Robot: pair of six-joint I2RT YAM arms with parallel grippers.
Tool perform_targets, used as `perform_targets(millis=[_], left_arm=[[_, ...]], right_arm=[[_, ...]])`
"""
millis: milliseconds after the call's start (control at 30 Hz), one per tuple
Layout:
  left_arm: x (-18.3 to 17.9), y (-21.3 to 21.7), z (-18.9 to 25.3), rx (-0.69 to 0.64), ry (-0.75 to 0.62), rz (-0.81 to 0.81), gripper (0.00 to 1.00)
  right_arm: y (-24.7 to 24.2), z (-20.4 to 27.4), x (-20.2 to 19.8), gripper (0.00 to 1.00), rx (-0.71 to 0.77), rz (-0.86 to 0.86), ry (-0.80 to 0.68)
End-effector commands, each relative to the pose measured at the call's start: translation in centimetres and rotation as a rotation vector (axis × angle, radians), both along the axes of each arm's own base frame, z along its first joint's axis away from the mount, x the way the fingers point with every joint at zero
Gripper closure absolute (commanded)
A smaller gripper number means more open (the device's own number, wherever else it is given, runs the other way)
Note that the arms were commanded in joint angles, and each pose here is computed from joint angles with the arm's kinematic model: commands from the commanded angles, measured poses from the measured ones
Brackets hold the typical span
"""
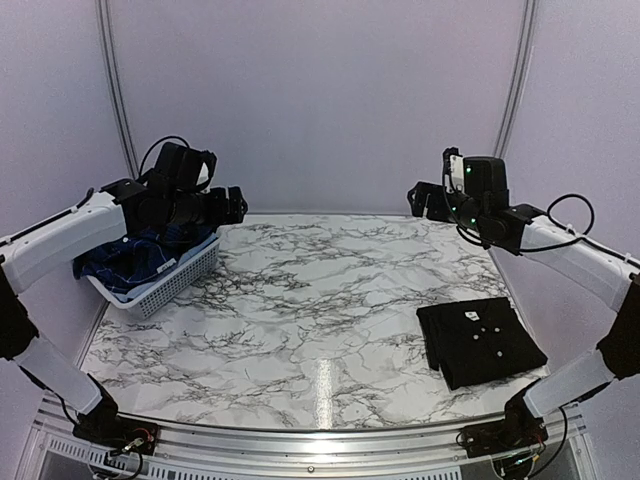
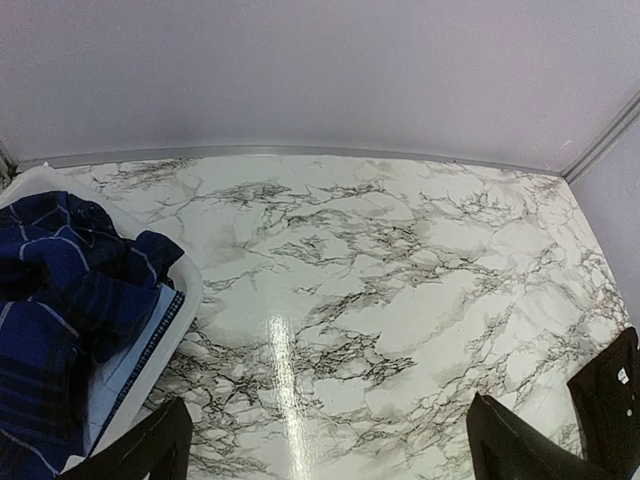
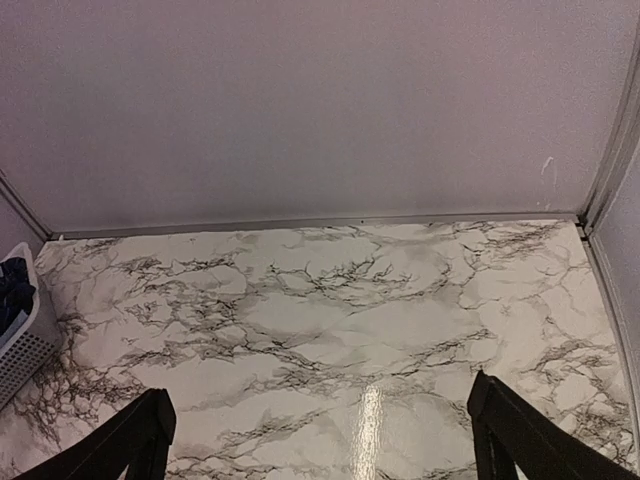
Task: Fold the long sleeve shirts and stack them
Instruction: Pick up the crumpled shirt from the bin.
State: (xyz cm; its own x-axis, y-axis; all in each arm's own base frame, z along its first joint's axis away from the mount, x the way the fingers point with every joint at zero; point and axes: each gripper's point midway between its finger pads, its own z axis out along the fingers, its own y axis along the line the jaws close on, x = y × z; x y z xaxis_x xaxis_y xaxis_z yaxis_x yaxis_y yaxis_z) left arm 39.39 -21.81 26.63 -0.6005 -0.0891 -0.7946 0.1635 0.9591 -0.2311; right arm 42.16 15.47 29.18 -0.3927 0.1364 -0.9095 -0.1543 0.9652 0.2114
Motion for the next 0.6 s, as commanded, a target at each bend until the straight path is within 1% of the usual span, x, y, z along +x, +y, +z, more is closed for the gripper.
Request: perform_targets(millis=[0, 233, 400, 567], left_arm=[[0.9, 1.4, 2.3, -0.041, -0.056, 0.040, 0.01], [0.5, 3.1, 2.1, -0.054, -0.043, 0.054, 0.01], [0.1, 4.7, 2.0, -0.039, -0.038, 0.086, 0.01], [-0.2, 7.1, 1.9, 0.000, -0.028, 0.169, 0.01]], right_arm=[[1.2, 0.1, -0.6, 0.01, -0.011, 0.040, -0.007], [1.5, 0.1, -0.7, 0.01, -0.005, 0.055, -0.002], [1.6, 0.3, -0.6, 0.02, -0.008, 0.064, -0.007], [1.5, -0.2, -0.6, 0.02, -0.036, 0.066, 0.003]])
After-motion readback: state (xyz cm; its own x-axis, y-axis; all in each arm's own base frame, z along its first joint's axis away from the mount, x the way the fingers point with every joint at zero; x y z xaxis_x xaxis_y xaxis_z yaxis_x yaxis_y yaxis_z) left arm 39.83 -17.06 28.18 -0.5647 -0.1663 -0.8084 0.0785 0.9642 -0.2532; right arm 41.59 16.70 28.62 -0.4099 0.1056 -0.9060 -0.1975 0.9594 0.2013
